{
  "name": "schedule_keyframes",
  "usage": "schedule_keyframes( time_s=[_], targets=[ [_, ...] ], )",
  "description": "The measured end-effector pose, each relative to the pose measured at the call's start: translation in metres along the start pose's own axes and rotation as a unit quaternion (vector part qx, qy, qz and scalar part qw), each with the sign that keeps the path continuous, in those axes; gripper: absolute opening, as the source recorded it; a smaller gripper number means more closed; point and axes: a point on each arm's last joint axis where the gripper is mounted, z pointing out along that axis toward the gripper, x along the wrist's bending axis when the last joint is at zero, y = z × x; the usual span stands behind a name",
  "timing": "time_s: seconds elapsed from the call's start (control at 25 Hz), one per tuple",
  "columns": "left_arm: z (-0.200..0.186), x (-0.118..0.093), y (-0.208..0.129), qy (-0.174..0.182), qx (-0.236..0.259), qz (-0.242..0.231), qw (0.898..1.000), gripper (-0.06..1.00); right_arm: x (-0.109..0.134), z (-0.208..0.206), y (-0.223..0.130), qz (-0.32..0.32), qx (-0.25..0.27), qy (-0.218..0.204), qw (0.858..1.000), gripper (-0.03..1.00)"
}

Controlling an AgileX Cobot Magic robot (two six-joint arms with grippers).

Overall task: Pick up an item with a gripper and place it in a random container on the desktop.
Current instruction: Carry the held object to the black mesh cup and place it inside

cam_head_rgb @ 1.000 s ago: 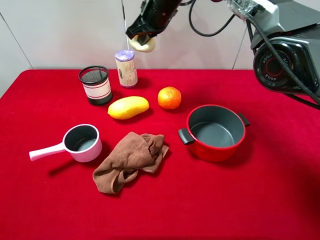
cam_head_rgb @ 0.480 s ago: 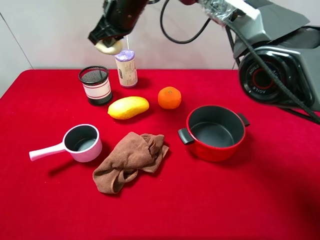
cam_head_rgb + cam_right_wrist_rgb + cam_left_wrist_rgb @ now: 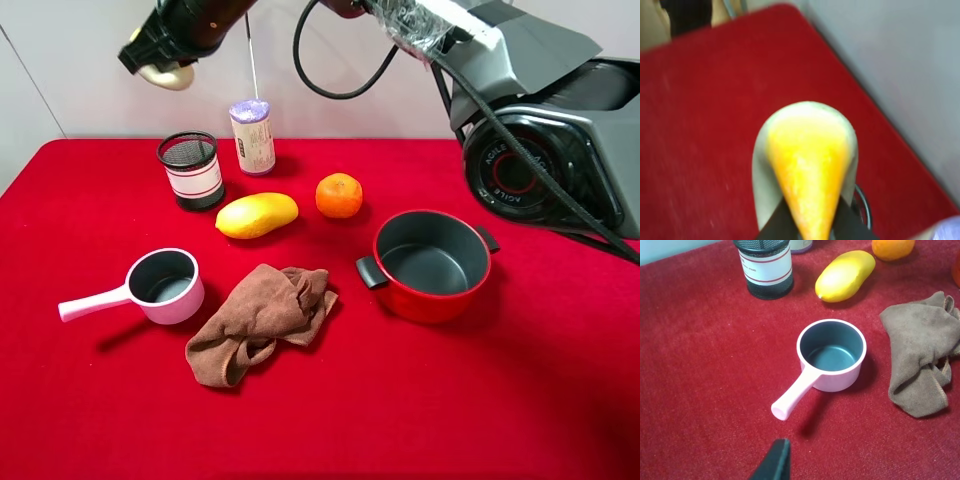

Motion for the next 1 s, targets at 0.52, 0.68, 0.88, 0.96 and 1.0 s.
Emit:
schedule_keyframes(
  time_s=[0.52,0.68,0.88,0.96,1.0],
  targets=[
    [0.000,0.006,-0.001,0.033,0.007,0.019,0.999,0.98,-0.002,0.037,-0.010,0.059,-0.077,0.009,0.995,-0.02],
    [0.000,0.006,-0.001,0.034,0.007,0.019,0.999,0.98,-0.003,0.050,-0.019,0.064,-0.075,0.007,0.995,-0.02],
    [0.000,0.006,-0.001,0.035,0.007,0.019,0.999,0.98,-0.004,0.060,-0.026,0.054,-0.074,0.003,0.996,-0.02],
    [0.000,0.006,-0.001,0.035,0.007,0.019,0.999,0.98,-0.005,0.064,-0.030,0.047,-0.074,0.001,0.996,-0.02],
    [0.000,0.006,-0.001,0.035,0.007,0.019,0.999,0.98,-0.005,0.066,-0.031,0.042,-0.074,0.000,0.996,-0.02]
  ],
)
